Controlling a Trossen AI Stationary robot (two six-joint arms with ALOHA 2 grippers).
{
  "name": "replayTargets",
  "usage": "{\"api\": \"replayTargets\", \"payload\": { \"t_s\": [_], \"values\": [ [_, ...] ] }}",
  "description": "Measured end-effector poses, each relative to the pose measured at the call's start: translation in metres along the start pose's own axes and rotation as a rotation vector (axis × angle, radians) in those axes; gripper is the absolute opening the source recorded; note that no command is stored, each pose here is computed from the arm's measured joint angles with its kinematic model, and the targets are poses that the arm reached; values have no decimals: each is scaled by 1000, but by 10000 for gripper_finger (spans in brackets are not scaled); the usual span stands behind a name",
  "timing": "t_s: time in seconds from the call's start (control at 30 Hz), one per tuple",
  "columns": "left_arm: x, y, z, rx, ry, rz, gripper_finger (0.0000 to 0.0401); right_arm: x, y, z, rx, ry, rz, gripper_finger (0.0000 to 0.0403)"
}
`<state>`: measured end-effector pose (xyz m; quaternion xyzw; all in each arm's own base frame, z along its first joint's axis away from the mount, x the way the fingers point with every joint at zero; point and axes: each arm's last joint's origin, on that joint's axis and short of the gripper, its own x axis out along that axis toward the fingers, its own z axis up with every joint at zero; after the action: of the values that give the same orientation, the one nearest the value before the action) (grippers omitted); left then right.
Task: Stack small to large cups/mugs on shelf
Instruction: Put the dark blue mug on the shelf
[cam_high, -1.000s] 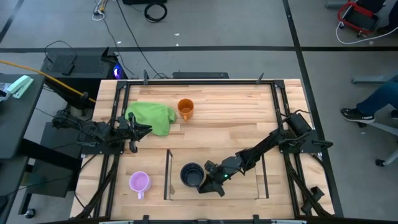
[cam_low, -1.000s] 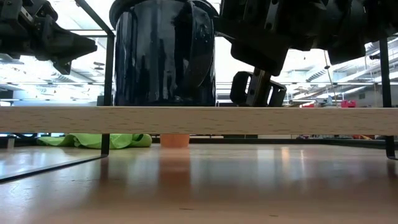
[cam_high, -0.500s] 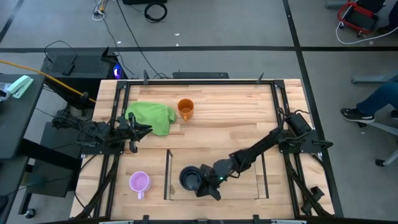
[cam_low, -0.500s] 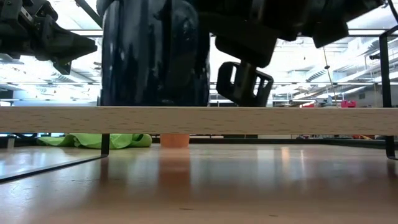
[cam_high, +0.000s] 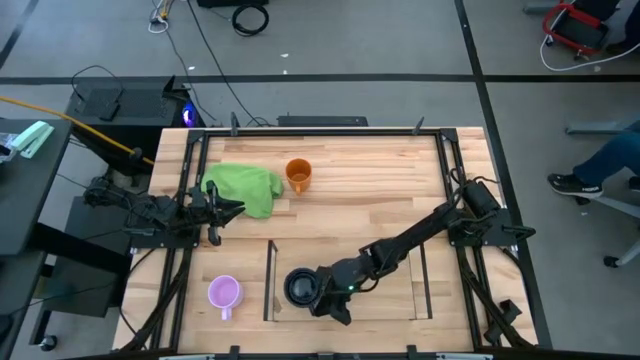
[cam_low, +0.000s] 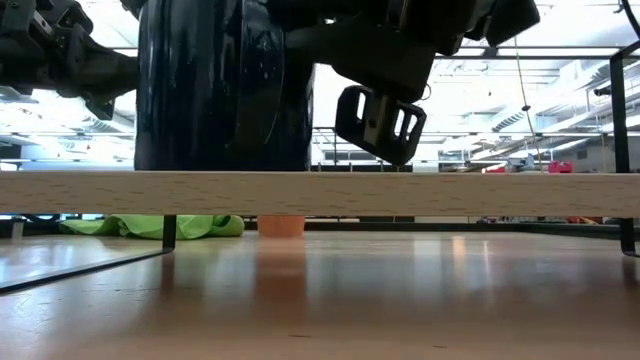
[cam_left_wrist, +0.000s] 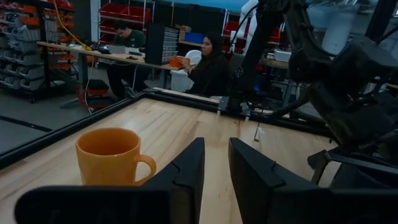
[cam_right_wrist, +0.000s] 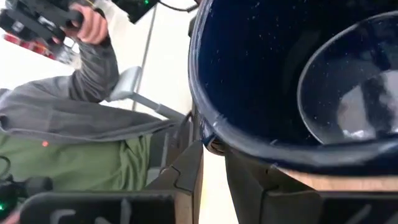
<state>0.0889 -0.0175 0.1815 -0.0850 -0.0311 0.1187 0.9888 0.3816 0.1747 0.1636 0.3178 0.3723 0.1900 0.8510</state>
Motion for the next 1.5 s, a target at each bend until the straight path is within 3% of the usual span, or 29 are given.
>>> {"api": "replayTargets", "payload": {
  "t_s": [0.23, 0.6, 0.93, 1.13, 1.33, 1.5],
  "values": [
    [0, 0, 0, 0, 0, 0, 86, -3, 3, 2, -3, 136, -117, 74],
    [0, 0, 0, 0, 0, 0, 85, -19, 21, 16, -43, 195, -215, 74],
    [0, 0, 0, 2, 3, 1, 79, -78, 50, 44, -259, 23, -371, 74],
    [0, 0, 0, 2, 2, 3, 81, -99, 31, 69, -312, -25, -420, 74],
    [0, 0, 0, 2, 2, 3, 86, -97, 0, 84, -286, 17, -397, 74],
    [0, 0, 0, 2, 3, 3, 82, -95, 0, 86, -314, 8, -361, 74]
  ]
}}
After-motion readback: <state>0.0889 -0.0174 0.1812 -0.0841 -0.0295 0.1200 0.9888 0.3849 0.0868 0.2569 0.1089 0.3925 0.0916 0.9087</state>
